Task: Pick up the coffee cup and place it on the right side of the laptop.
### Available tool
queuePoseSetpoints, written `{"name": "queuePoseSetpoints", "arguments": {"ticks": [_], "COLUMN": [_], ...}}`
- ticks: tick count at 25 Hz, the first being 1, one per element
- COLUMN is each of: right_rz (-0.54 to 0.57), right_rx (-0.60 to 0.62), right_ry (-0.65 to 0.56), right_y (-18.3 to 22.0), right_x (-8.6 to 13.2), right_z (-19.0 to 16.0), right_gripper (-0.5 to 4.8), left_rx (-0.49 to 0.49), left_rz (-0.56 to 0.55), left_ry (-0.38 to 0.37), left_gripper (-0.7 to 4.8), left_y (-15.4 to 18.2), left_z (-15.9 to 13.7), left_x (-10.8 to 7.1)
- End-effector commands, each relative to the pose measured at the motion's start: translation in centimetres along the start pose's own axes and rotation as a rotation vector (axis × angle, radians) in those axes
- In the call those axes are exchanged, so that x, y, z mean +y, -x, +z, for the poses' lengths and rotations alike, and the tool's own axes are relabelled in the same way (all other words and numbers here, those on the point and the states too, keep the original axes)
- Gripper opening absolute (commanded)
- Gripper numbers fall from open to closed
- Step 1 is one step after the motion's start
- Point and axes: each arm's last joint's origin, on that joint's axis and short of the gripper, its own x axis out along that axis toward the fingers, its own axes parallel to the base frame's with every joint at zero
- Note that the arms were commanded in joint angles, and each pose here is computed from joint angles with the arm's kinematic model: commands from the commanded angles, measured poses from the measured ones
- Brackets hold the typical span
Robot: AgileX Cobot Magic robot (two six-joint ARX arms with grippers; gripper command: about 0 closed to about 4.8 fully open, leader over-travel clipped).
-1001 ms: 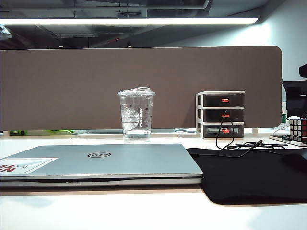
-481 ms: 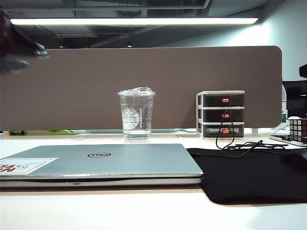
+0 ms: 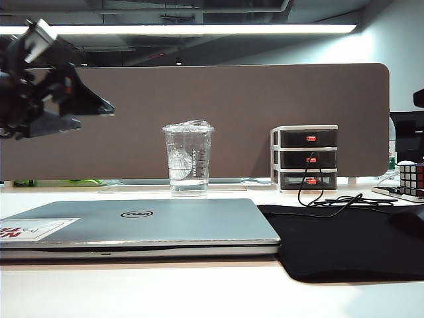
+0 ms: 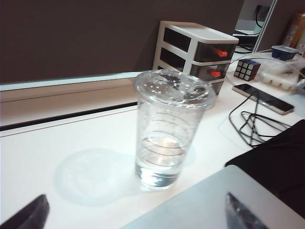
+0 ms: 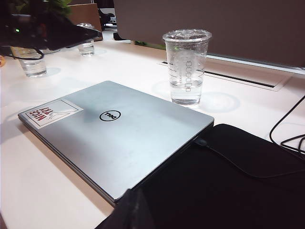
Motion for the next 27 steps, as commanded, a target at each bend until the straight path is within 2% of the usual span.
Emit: {"name": "queuePoseSetpoints", "arguments": {"ticks": [1, 3, 4, 6, 7, 19, 27], "right_rz": [0.001, 0.001, 0.002, 0.001, 0.001, -0.001, 0.000], "right_rx": [-0.006, -0.005, -0.005, -0.005, -0.005, -0.005, -0.005], "right_ry": [0.002, 0.002, 0.002, 0.002, 0.002, 0.002, 0.002], "right_y": [0.0, 0.0, 0.0, 0.0, 0.0, 0.0, 0.0], "right_x": [0.0, 0.0, 0.0, 0.0, 0.0, 0.0, 0.0], "right_z": [-0.1, -0.1, -0.1, -0.1, -0.1, -0.1, -0.1], "right_gripper": [-0.01, -0.01, -0.01, -0.01, -0.01, -0.01, -0.01], "left_rx": [-0.014, -0.031, -0.029, -0.049, -0.057, -0.041, -0.018], "left_rz": [0.018, 0.070, 0.078, -0.020, -0.052, -0.242, -0.309], "left_ry": [-0.001, -0.026, -0.067, -0.238, -0.248, -0.206, -0.186], "left_gripper": [4.79, 4.79, 4.79, 4.79, 4.79, 4.79, 4.79], "left_y": [-0.6, -0.6, -0.6, -0.9, -1.0, -5.6, -9.2], "left_z": [0.3, 0.4, 0.4, 0.2, 0.2, -0.7, -1.9], "left_x": [0.3, 0.3, 0.3, 0.2, 0.2, 2.6, 4.3]}}
